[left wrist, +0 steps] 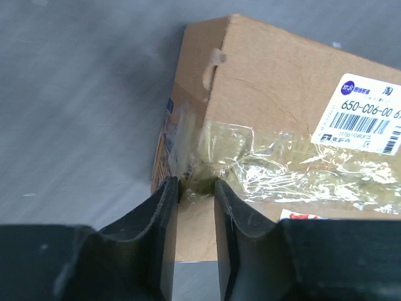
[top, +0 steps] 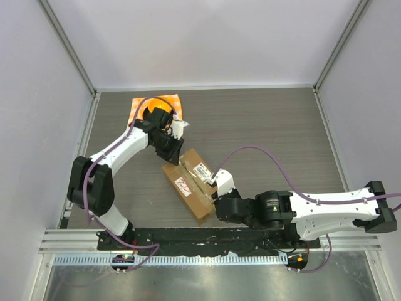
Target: Unpack the express box
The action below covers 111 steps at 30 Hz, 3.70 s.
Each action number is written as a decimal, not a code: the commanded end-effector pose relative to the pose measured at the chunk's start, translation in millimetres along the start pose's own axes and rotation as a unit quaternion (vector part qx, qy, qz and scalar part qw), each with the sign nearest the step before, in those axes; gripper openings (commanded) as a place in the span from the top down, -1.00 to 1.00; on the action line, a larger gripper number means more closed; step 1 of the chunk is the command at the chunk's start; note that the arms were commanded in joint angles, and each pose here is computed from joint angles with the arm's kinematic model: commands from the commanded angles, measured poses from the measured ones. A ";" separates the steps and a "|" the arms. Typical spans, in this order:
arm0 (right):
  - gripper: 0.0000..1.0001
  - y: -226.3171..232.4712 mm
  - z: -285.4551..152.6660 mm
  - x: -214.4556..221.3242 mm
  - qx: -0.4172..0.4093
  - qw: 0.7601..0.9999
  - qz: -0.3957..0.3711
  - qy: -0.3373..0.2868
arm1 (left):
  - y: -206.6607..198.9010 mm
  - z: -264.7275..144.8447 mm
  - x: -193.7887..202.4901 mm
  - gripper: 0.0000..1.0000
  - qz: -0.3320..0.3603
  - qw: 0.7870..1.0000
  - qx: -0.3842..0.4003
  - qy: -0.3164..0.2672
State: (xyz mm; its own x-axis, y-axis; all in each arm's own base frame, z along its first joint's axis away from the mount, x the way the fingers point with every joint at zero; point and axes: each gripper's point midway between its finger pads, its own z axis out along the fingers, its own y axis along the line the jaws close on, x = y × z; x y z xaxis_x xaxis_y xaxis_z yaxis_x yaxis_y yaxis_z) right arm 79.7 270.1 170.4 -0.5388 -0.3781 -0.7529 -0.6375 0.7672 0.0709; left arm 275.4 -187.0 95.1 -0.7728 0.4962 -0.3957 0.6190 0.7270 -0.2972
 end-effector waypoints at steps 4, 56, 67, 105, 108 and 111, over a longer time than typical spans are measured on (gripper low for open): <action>0.99 1.0 -30.2 -66.3 0.020 0.996 -0.050 -0.070 | 46.8 -75.8 -76.7 0.06 0.025 0.990 -0.065 -0.126; 0.99 3.4 3.5 -191.8 -0.172 0.976 -0.052 -0.127 | -158.3 -137.8 23.4 0.88 0.231 0.864 0.432 -0.114; -0.19 -7.4 -0.1 -197.1 -0.164 0.969 -0.013 -0.184 | -162.0 -144.6 3.7 1.00 0.192 0.857 0.457 -0.140; 0.31 3.7 -7.1 -262.2 -0.277 0.900 0.043 -0.332 | -176.3 -198.1 -22.8 1.00 0.123 0.824 0.501 -0.233; 0.54 5.5 -5.6 -264.1 -0.282 0.898 0.047 -0.334 | -177.6 -199.9 -22.4 1.00 0.124 0.824 0.501 -0.233; 0.89 3.4 -0.4 -260.7 -0.278 0.900 0.053 -0.331 | -176.2 -198.6 -22.2 0.97 0.124 0.827 0.498 -0.229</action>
State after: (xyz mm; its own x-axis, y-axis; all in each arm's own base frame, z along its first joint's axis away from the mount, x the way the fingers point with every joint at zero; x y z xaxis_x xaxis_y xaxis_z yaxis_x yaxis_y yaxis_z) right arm 216.6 367.5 332.0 -0.3344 0.1244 -0.9342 -0.8574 0.3712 0.3564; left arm 200.4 -238.9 291.0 -0.3474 0.2022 -0.9156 0.8976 -0.2107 -0.3871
